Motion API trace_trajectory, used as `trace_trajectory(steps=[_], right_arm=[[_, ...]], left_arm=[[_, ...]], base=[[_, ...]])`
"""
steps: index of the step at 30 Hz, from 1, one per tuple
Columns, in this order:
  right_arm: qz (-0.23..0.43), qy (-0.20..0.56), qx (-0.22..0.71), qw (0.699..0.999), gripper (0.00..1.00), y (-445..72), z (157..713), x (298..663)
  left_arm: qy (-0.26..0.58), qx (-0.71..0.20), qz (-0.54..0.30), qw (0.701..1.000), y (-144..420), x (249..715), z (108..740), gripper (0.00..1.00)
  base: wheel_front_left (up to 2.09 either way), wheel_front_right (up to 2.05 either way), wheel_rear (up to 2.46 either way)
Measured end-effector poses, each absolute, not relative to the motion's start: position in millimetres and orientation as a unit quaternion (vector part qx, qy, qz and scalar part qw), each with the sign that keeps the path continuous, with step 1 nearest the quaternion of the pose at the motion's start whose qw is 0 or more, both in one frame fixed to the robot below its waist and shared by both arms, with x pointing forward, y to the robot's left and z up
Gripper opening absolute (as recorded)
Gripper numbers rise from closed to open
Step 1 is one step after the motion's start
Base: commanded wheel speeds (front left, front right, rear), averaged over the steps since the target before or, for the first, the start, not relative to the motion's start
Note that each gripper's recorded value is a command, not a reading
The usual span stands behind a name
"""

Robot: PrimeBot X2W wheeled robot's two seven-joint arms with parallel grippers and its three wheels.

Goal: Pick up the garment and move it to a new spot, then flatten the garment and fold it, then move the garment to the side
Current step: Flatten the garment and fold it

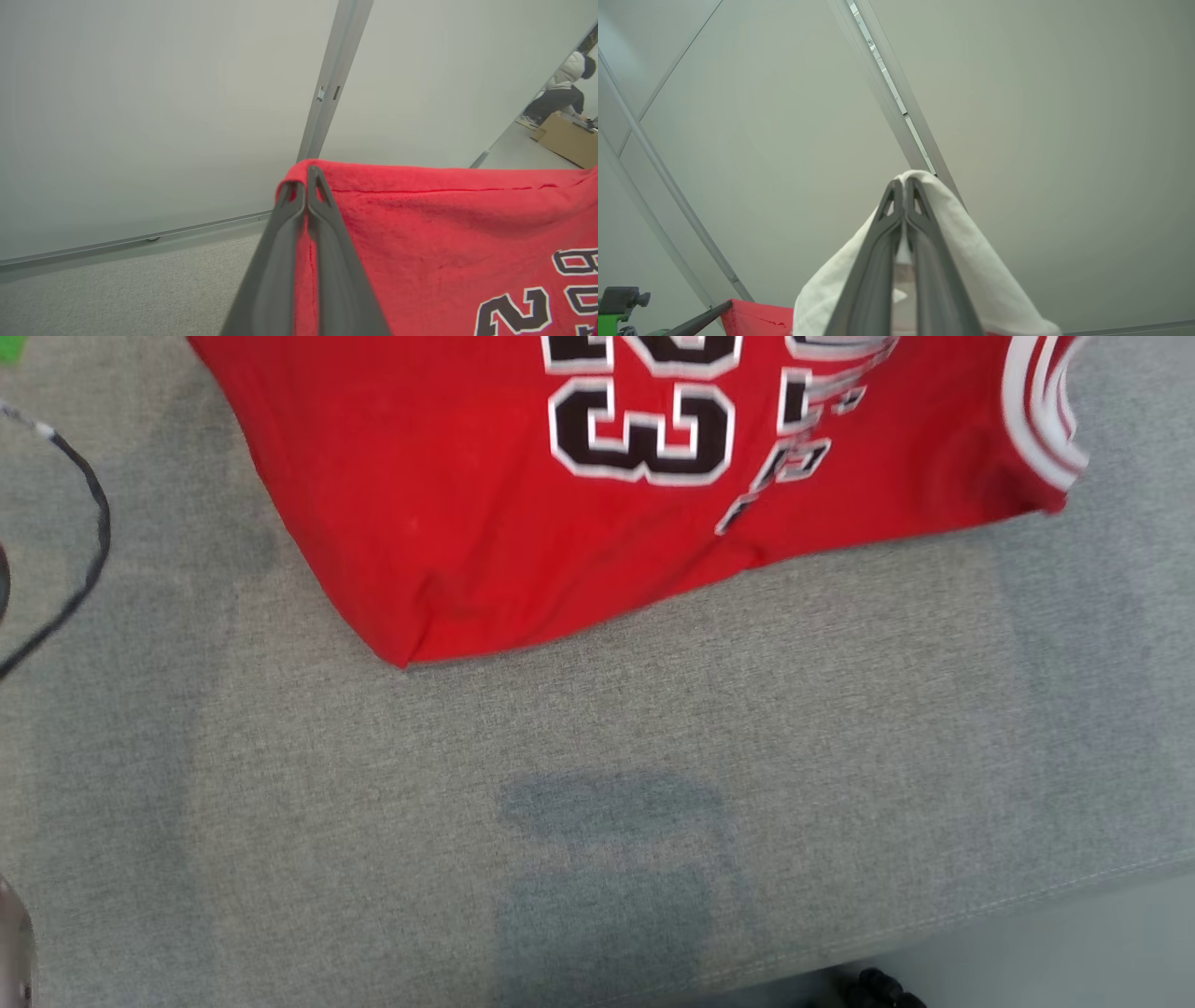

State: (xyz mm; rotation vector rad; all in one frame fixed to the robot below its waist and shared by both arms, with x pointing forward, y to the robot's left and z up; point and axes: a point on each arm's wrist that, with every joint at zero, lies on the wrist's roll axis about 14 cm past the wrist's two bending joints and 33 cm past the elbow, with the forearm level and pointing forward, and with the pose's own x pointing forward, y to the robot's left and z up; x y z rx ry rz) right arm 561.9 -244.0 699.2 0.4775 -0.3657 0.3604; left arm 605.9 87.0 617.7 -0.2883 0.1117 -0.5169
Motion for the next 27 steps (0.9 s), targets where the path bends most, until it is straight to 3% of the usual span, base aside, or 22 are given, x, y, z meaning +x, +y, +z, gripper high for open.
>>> trace_trajectory(steps=[4,8,11,17,23,27], right_arm=[[0.165,-0.191,0.264,0.931,0.0,-212.0,690.9,634.6],[0.138,-0.237,0.304,0.912,0.0,-190.4,701.5,682.5],[0.125,-0.312,0.352,0.874,0.0,-181.4,743.1,700.1],[0.139,-0.359,0.383,0.84,0.0,-171.3,774.7,701.5],[0.136,-0.283,0.381,0.87,0.0,-166.0,703.1,719.4],[0.146,-0.205,0.378,0.891,0.0,-165.2,633.2,716.8]], left_arm=[[0.077,-0.113,-0.204,0.969,97.1,663.1,577.1,0.0],[-0.008,-0.103,-0.161,0.982,117.4,707.2,600.2,0.0],[-0.168,-0.117,-0.127,0.971,140.8,726.3,664.6,0.0],[-0.287,-0.136,-0.111,0.942,157.3,731.3,698.5,0.0],[-0.178,-0.122,-0.138,0.967,137.2,755.0,613.5,0.0],[-0.062,-0.117,-0.177,0.975,115.6,748.0,522.8,0.0]], base=[[0.0,0.0,0.0],[0.0,0.0,0.0],[0.0,0.0,0.0],[0.0,0.0,0.0],[0.0,0.0,0.0],[0.0,0.0,0.0]])
